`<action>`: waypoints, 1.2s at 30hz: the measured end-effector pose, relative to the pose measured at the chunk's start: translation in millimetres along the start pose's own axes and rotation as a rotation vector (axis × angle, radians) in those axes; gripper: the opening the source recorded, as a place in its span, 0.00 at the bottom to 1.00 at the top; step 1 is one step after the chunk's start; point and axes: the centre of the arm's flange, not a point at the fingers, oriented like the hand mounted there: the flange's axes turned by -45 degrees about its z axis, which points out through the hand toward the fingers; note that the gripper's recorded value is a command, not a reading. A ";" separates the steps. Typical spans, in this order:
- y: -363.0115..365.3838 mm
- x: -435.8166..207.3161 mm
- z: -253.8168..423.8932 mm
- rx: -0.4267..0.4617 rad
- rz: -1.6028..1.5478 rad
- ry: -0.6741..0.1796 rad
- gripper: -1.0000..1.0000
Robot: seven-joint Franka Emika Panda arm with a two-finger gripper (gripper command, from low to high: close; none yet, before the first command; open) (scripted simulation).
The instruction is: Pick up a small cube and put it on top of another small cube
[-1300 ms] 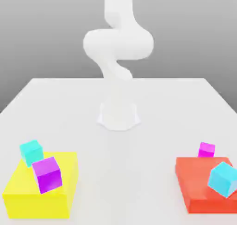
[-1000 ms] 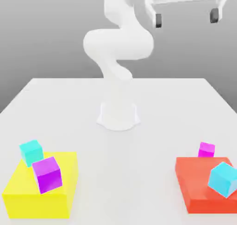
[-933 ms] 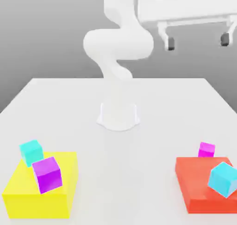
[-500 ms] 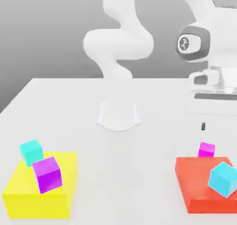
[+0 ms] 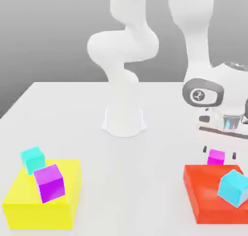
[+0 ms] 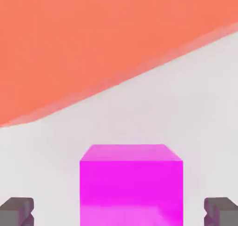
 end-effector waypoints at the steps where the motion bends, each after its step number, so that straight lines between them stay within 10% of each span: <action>1: 1.0 0.1 5.0 -0.002 -0.001 0.001 0.00; 18: 0.2 0.3 -55.2 0.001 -0.001 0.002 0.00; 36: -52.7 177.6 -117.0 -0.003 -0.164 0.004 0.00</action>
